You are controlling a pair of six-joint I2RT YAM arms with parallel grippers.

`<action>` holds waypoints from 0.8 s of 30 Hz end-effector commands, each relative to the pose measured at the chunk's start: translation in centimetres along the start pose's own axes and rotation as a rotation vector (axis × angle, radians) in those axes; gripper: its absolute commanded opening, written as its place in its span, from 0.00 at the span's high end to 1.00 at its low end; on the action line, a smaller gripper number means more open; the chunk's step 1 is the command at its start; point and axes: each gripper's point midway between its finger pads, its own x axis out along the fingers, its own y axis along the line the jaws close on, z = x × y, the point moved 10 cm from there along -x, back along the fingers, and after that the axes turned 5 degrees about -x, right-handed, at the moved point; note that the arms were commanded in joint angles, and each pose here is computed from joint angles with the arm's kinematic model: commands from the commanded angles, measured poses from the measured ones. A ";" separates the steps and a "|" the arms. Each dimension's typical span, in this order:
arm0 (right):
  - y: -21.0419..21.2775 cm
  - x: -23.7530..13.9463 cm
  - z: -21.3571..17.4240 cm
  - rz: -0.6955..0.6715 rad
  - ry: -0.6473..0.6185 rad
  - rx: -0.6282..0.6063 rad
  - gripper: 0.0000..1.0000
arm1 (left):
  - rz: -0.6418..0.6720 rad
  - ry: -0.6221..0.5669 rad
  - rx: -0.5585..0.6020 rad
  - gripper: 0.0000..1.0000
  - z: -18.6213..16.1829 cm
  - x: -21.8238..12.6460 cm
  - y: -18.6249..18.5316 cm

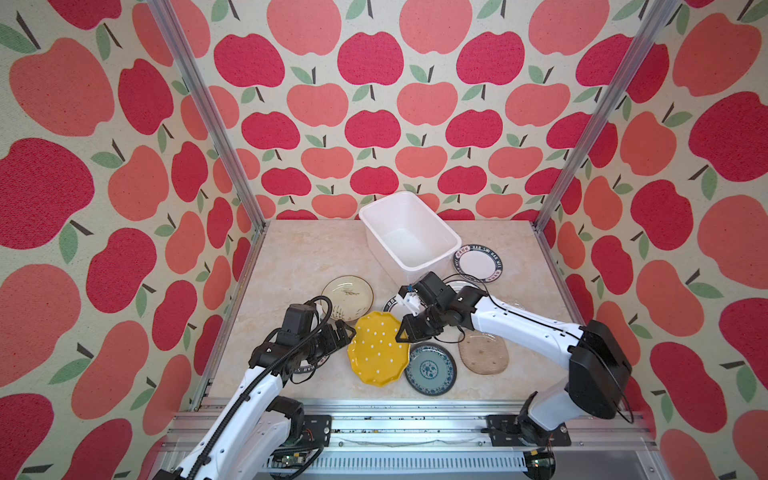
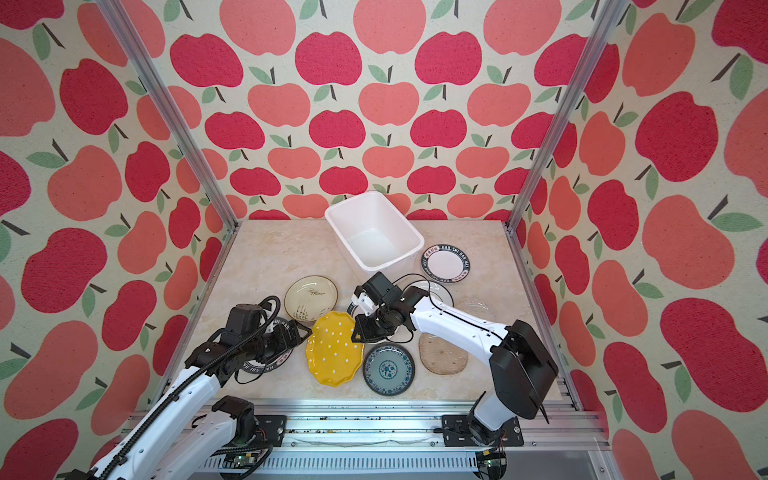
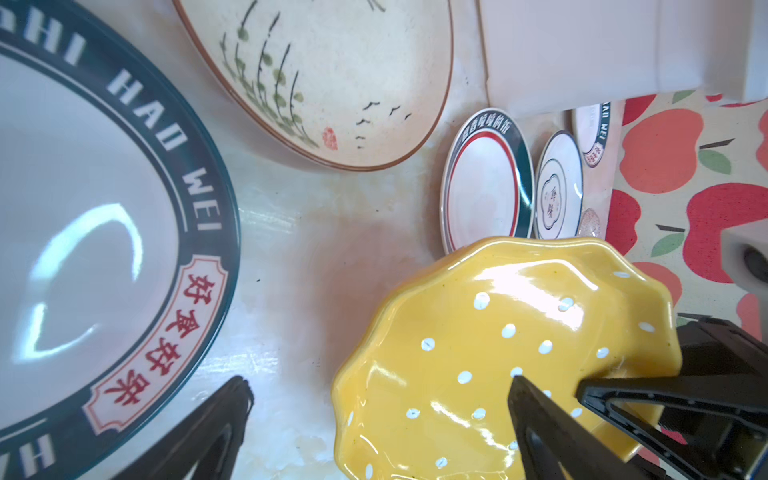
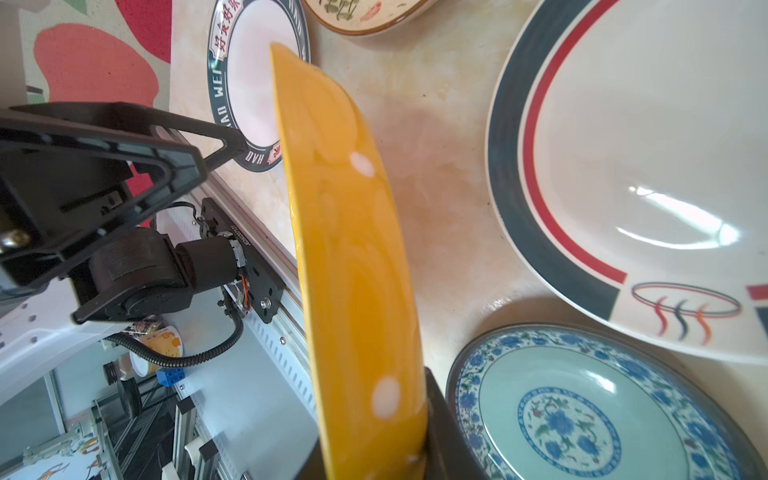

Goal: Place the plates into the plastic bin on the countertop
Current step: 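Lift the yellow plate with the right gripper and carry it over the white bin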

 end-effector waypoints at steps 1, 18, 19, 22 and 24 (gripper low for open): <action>2.8 -5.3 1.2 0.060 -0.121 -0.002 1.00 | -0.032 -0.156 0.058 0.01 1.8 -2.6 -2.1; 2.2 -20.0 8.6 0.123 -0.589 0.252 1.00 | -0.251 -0.260 0.191 0.01 7.7 -8.3 -12.9; 1.7 -20.4 9.5 0.144 -0.621 0.278 1.00 | -0.242 -0.247 0.194 0.01 7.9 -8.0 -13.2; 0.1 -20.8 11.9 0.172 -0.695 0.352 1.00 | -0.214 -0.222 0.199 0.01 8.7 -7.3 -14.0; -0.9 -20.6 13.7 0.187 -0.728 0.395 1.00 | -0.200 -0.213 0.199 0.01 9.4 -6.7 -14.4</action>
